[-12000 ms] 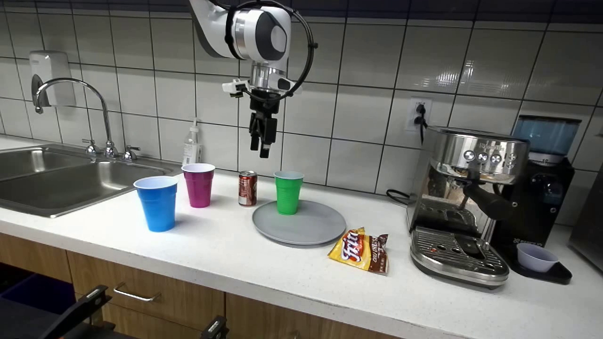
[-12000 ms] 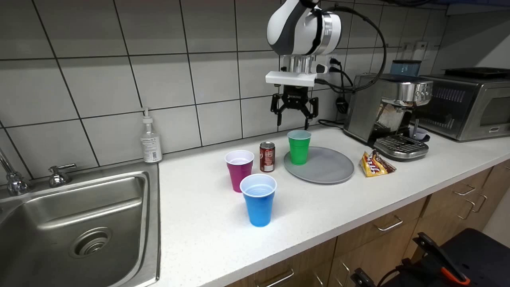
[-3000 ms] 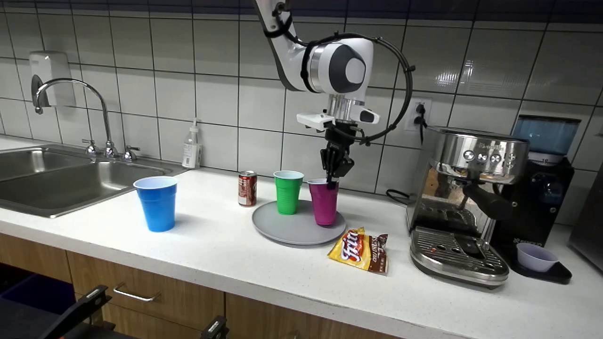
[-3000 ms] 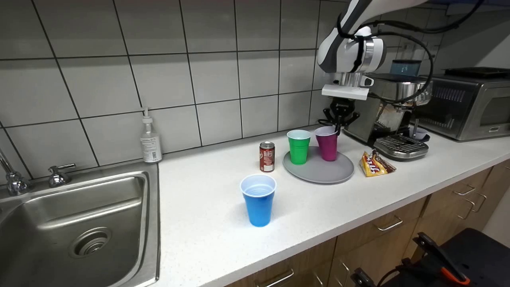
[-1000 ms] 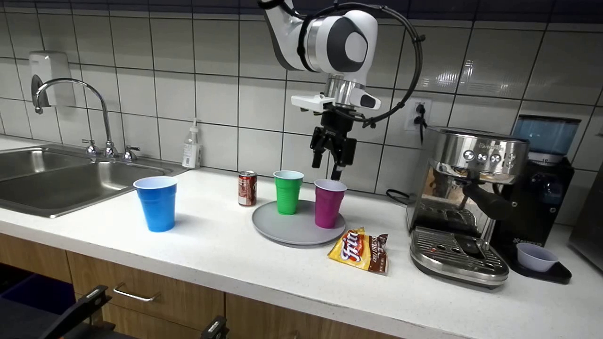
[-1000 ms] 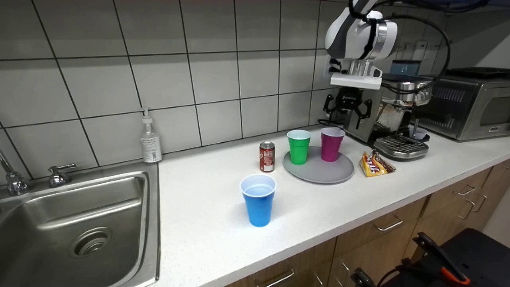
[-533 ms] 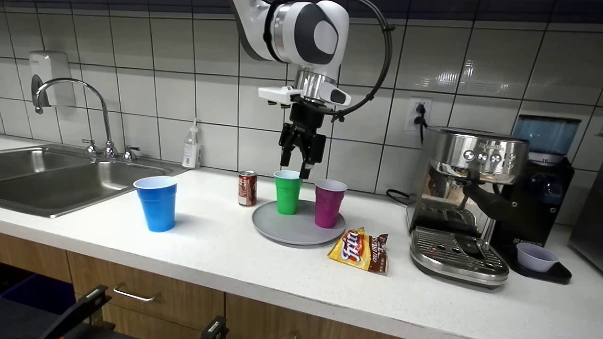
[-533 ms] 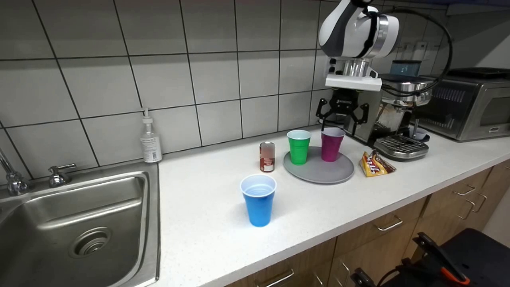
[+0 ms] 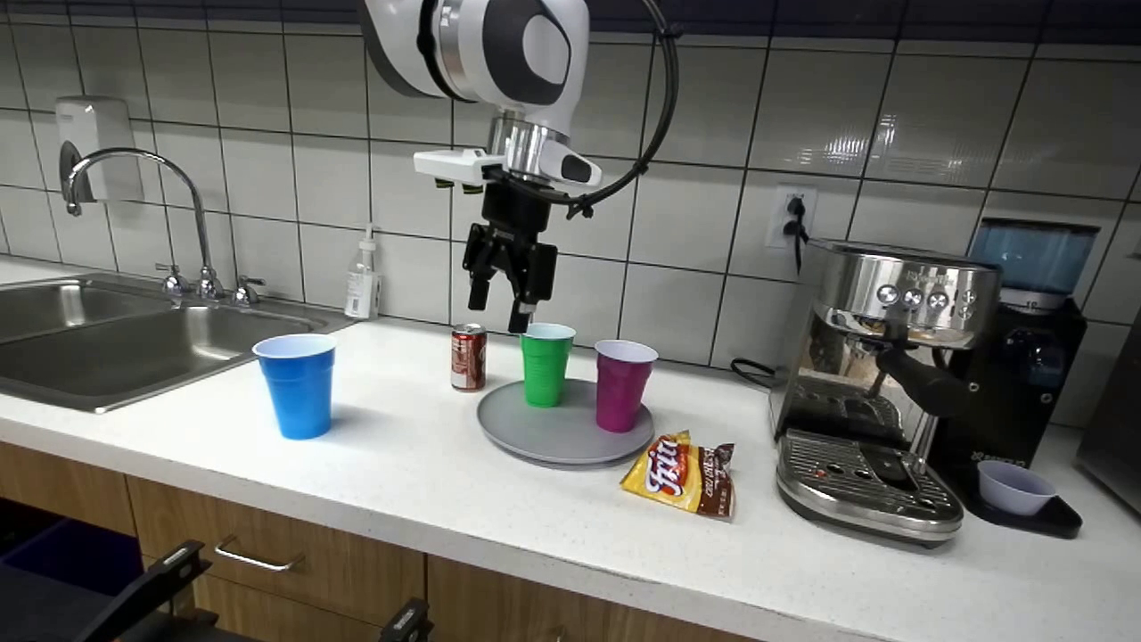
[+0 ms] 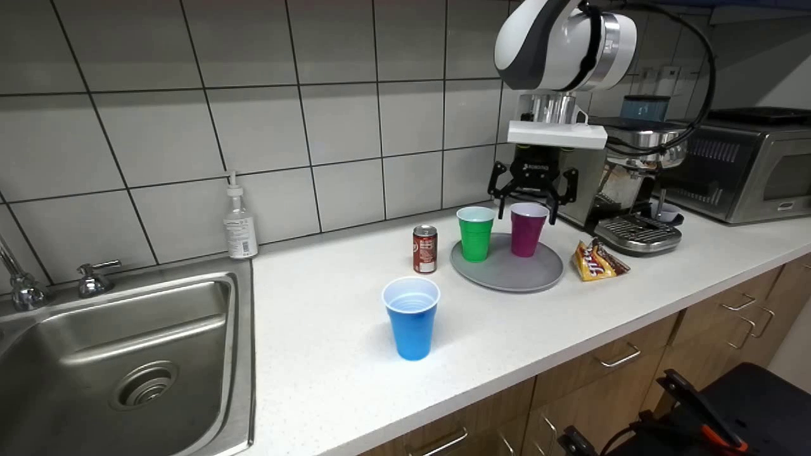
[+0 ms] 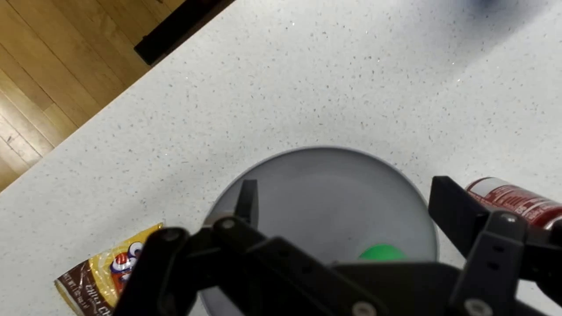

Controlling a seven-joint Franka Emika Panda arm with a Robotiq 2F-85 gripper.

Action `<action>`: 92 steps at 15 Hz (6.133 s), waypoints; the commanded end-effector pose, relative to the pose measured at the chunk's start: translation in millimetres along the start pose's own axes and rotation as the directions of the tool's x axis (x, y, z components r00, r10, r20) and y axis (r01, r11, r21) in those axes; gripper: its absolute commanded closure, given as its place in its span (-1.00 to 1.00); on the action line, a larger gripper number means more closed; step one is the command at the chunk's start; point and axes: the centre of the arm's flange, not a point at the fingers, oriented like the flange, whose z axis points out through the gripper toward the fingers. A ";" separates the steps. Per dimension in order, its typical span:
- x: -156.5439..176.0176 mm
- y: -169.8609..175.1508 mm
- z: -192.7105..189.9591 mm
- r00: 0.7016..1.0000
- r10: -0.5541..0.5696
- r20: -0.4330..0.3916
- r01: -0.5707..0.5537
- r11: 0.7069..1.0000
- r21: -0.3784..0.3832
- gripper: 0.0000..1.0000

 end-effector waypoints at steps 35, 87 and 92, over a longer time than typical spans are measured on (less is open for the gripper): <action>-167.6 -129.7 65.9 0.965 -0.240 -0.105 0.233 0.969 -0.081 -1.00; -143.3 -135.9 41.3 0.986 -0.073 -0.153 0.068 0.997 -0.036 0.99; -121.3 -111.2 20.1 0.985 0.014 -0.171 -0.015 1.000 -0.007 0.99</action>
